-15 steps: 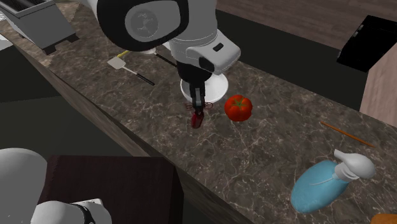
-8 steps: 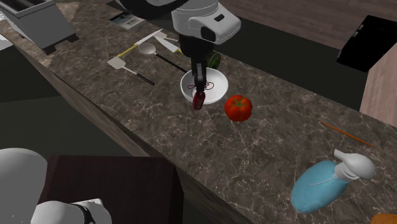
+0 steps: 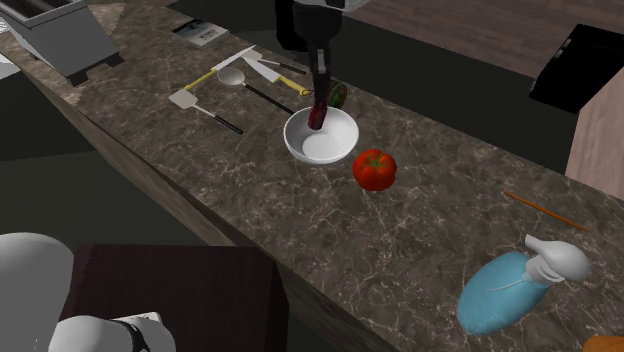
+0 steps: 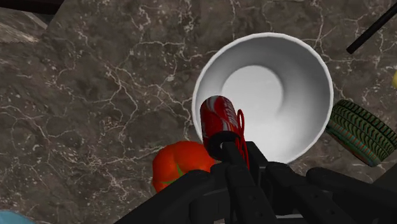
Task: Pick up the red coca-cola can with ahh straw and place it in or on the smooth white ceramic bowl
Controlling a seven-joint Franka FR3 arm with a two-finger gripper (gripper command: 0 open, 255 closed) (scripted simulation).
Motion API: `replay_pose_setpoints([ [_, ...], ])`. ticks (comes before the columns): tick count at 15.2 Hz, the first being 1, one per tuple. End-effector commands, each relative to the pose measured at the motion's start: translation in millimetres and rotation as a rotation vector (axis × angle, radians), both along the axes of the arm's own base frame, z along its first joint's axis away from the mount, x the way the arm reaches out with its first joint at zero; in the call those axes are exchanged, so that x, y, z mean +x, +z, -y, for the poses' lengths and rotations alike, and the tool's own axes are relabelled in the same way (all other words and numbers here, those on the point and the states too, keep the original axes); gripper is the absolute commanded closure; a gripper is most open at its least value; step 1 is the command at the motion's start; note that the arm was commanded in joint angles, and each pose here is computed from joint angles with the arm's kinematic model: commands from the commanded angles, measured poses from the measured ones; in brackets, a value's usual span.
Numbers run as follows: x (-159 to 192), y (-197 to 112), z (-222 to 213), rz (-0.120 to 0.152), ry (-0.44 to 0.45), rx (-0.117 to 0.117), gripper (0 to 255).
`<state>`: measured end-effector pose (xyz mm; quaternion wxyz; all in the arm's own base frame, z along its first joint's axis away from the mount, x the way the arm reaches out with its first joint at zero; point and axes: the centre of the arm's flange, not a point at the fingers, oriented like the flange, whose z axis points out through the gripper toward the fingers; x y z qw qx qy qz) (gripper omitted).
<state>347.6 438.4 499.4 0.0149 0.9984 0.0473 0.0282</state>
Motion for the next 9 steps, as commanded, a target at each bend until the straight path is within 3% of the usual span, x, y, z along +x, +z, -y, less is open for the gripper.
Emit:
replay_pose_setpoints([
  [1, 4, 3, -28, 0.001, -0.003, 0.002, 255],
  [4, 7, 8, -68, 0.001, -0.003, 0.002, 255],
  [9, 7, -18, -68, 0.001, -0.003, 0.002, 255],
])
